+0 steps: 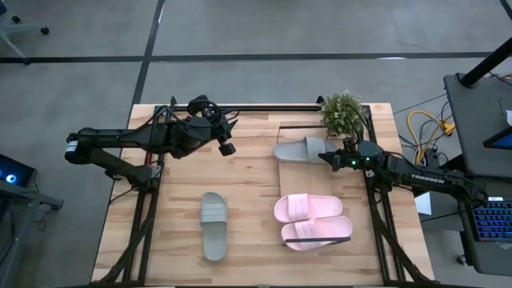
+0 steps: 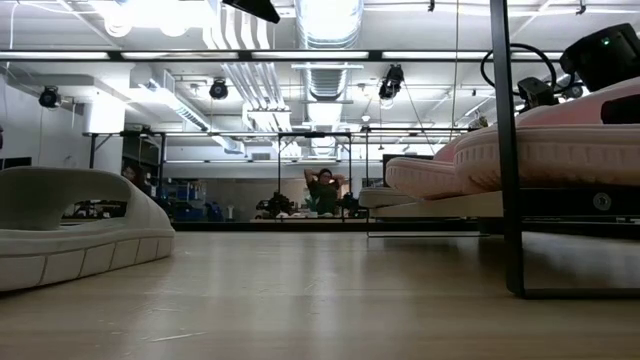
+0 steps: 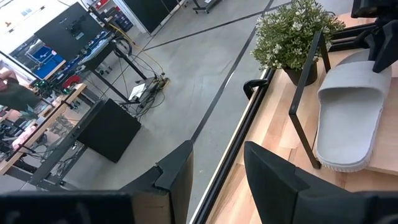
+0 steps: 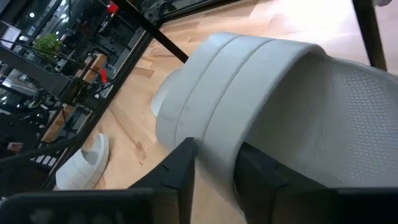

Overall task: Pick and place slides into the shelf
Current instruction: Put the left gray slide on the shelf

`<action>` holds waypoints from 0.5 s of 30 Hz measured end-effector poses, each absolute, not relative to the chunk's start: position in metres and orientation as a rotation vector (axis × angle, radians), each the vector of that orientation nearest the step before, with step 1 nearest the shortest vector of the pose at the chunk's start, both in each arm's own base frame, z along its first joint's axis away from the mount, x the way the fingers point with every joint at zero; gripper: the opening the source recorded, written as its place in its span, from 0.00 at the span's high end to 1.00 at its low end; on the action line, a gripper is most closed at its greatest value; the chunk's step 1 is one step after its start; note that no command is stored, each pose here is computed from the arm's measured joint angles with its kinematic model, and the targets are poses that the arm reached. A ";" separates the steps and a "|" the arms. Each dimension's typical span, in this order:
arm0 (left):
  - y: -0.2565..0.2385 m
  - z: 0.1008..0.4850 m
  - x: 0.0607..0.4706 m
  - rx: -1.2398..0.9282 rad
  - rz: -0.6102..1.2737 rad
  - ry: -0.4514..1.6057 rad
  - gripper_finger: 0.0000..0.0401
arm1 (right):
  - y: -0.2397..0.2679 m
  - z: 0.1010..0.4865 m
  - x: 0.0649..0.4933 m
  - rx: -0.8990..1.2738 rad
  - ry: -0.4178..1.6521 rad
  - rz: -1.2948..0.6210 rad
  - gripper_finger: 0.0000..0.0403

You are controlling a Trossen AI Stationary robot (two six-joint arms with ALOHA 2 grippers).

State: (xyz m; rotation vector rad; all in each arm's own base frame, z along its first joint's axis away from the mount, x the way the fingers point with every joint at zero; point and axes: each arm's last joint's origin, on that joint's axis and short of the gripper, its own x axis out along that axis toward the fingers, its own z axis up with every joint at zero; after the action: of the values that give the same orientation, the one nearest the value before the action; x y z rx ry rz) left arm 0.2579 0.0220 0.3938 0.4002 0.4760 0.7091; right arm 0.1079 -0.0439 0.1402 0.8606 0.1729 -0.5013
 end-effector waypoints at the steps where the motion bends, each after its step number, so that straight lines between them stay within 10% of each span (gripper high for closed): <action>1: 0.022 0.394 0.258 0.400 0.709 0.476 0.68 | -0.044 0.141 0.108 0.860 0.171 -0.504 0.75; 15: 0.022 0.394 0.258 0.405 0.707 0.479 0.68 | -0.043 0.154 0.106 0.756 0.292 -0.527 0.61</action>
State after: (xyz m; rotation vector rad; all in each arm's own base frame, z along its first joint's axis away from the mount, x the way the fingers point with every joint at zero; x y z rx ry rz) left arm 0.2578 0.0219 0.3936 0.4051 0.4794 0.7070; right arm 0.1059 -0.0433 0.1541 0.7557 0.2925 -0.5267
